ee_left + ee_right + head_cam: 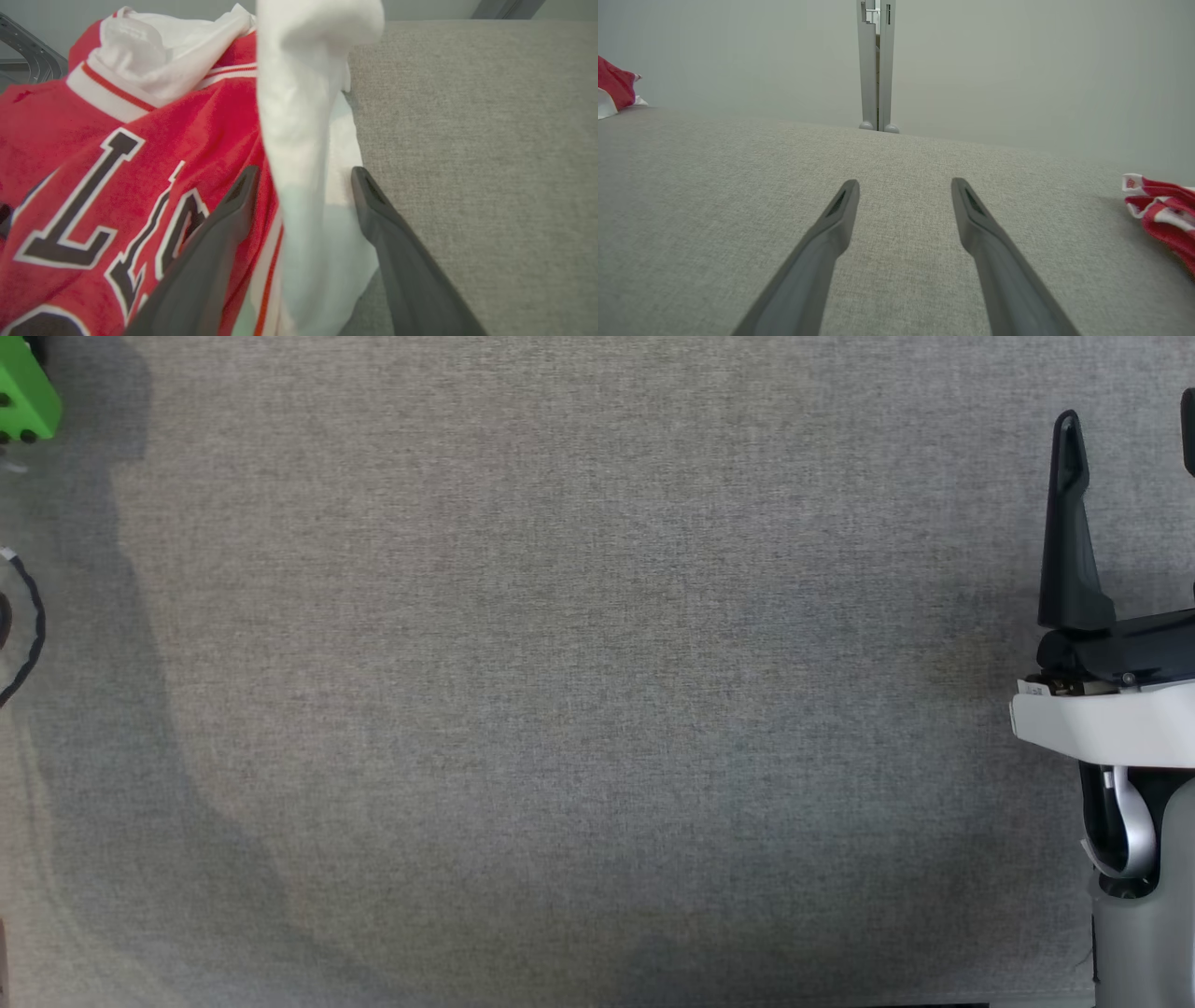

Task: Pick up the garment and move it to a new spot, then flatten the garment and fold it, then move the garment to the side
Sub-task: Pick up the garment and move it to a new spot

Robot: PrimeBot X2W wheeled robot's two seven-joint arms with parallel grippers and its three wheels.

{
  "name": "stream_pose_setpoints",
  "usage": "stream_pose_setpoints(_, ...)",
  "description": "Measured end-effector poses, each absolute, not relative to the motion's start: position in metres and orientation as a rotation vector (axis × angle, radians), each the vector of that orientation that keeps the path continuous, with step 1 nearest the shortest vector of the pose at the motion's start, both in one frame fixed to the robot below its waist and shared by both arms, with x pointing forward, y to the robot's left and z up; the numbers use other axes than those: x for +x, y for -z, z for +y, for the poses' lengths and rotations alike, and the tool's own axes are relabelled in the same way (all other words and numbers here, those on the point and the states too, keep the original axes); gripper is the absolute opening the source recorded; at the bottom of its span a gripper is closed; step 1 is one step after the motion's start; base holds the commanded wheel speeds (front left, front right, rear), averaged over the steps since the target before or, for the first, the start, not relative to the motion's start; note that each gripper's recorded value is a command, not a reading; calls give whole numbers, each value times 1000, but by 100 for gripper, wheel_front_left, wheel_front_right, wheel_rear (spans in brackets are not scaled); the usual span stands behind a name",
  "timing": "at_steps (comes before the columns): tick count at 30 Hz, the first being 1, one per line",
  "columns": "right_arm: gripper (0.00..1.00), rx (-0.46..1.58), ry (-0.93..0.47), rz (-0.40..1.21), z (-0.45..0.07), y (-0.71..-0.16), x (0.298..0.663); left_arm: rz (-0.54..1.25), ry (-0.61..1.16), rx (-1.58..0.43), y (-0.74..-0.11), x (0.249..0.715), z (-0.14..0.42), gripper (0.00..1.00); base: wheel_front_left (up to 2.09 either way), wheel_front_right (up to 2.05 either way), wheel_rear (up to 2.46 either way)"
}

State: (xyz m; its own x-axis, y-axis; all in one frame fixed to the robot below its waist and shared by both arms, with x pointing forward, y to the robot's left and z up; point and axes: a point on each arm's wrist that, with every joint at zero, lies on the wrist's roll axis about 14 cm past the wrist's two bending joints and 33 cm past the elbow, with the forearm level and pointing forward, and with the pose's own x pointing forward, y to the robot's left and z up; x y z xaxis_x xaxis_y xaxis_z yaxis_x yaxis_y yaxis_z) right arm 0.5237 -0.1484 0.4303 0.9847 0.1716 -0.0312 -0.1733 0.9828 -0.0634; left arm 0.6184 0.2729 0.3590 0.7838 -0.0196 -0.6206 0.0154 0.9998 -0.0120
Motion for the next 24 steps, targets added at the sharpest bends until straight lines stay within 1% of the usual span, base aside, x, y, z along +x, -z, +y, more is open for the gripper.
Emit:
stream_pose_setpoints(2, 100, -70, -168, 32, -151, -429, 523, 665, 17, -5, -355, 621, 273, 12, 0, 0, 0)
stream_pose_setpoints(3, 100, -70, -167, 32, -151, -429, 522, 654, 18, -4, -357, 622, 272, 0, 0, 0, 0)
stream_pose_setpoints(8, 100, -62, -168, 21, -149, -434, 520, 594, 3, 27, -376, 625, 281, 0, 0, 0, 0)
stream_pose_setpoints(17, 100, -19, -162, -34, -147, -462, 508, 416, 2, 148, -465, 631, 294, 0, 0, 0, 0)
stream_pose_setpoints(21, 100, -7, -144, -58, -153, -475, 497, 329, 47, 202, -514, 632, 278, 0, 0, 0, 0)
stream_pose_setpoints(24, 100, 4, -124, -72, -160, -485, 484, 247, 120, 246, -557, 630, 248, 0, 0, 0, 0)
